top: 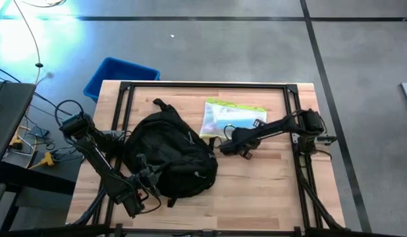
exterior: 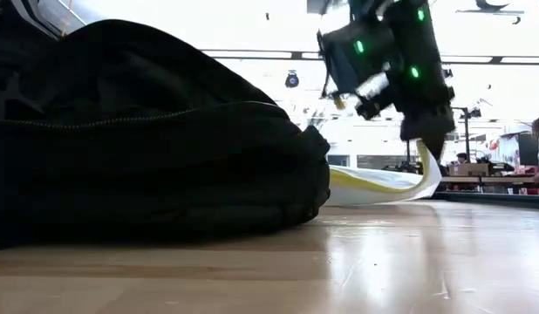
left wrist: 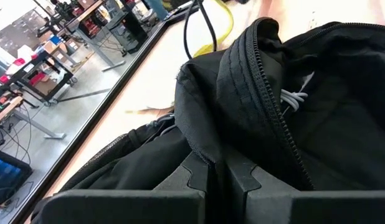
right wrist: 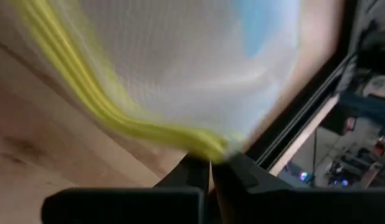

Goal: Unpack backpack
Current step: Remove the yellow zip bag from the black backpack, then remove the black cellphone from the black backpack

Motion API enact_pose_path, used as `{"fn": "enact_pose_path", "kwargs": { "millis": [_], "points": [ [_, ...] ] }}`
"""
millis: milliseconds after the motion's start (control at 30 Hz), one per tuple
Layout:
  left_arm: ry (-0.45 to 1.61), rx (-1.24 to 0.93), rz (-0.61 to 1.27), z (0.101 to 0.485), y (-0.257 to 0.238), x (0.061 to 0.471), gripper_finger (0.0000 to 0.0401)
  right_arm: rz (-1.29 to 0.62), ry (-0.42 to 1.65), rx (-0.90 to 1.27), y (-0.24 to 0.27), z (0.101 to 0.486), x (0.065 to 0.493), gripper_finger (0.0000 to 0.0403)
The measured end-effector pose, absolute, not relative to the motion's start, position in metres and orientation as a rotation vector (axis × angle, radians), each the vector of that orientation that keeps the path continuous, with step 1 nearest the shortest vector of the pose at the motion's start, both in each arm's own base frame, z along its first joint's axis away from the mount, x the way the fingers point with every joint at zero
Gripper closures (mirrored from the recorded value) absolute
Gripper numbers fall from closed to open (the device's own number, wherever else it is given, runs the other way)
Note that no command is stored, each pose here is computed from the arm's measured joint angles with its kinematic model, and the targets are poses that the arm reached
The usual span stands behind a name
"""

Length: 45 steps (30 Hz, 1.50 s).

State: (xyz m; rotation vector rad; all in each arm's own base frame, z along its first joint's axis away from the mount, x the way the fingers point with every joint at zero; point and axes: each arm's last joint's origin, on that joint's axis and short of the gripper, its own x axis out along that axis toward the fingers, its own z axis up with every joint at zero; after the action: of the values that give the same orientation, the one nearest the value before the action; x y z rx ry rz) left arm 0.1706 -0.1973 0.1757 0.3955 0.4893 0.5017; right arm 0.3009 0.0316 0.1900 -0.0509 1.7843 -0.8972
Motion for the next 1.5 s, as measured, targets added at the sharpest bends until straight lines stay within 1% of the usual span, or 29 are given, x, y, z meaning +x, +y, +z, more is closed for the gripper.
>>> {"fn": "enact_pose_path", "kwargs": {
  "millis": [133,300,400,500,567,667,733,867,967,1067,1133,1200,1300,1400,1500],
  "points": [
    [0.489,0.395,0.502,0.176,-0.197,0.171,0.0401,-0.817,1.643,0.041,0.044,0.219,0.324,0.0402],
    [0.490,0.390,0.500,0.176,-0.198,0.171,0.0401,-0.570,1.382,0.128,0.053,0.237,0.361,0.0402],
    [0.489,0.385,0.499,0.176,-0.198,0.171,0.0401,-0.457,1.259,0.200,0.046,0.230,0.379,0.0402],
    [0.496,0.382,0.496,0.175,-0.198,0.171,0.0401,-0.360,1.235,0.296,0.034,0.209,0.383,0.0402],
    [0.500,0.380,0.495,0.175,-0.198,0.171,0.0401,-0.312,1.264,0.358,0.024,0.191,0.380,0.0402],
    [0.501,0.379,0.494,0.175,-0.198,0.171,0.0401,-0.379,1.340,0.372,0.003,0.168,0.366,0.0402],
    [0.500,0.379,0.494,0.175,-0.198,0.171,0.0401,-0.511,1.350,0.343,-0.017,0.158,0.357,0.0403],
    [0.490,0.381,0.498,0.176,-0.198,0.171,0.0401,-0.775,1.289,0.227,-0.055,0.152,0.348,0.0403],
    [0.486,0.382,0.499,0.176,-0.198,0.171,0.0401,-0.928,1.215,0.198,-0.085,0.151,0.344,0.0403],
    [0.483,0.383,0.500,0.176,-0.198,0.171,0.0401,-1.021,1.159,0.244,-0.109,0.148,0.339,0.0403],
    [0.483,0.383,0.500,0.176,-0.198,0.171,0.0401,-1.034,1.167,0.279,-0.117,0.146,0.335,0.0403],
    [0.484,0.381,0.500,0.176,-0.198,0.171,0.0401,-1.023,1.178,0.284,-0.116,0.146,0.334,0.0403],
    [0.481,0.371,0.498,0.176,-0.199,0.172,0.0401,-0.972,1.183,0.189,-0.094,0.155,0.337,0.0403],
    [0.474,0.355,0.496,0.176,-0.200,0.172,0.0401,-0.911,1.120,0.075,-0.055,0.179,0.339,0.0403],
    [0.465,0.336,0.493,0.176,-0.202,0.174,0.0401,-0.832,1.006,-0.001,-0.003,0.201,0.338,0.0403]
  ]
}}
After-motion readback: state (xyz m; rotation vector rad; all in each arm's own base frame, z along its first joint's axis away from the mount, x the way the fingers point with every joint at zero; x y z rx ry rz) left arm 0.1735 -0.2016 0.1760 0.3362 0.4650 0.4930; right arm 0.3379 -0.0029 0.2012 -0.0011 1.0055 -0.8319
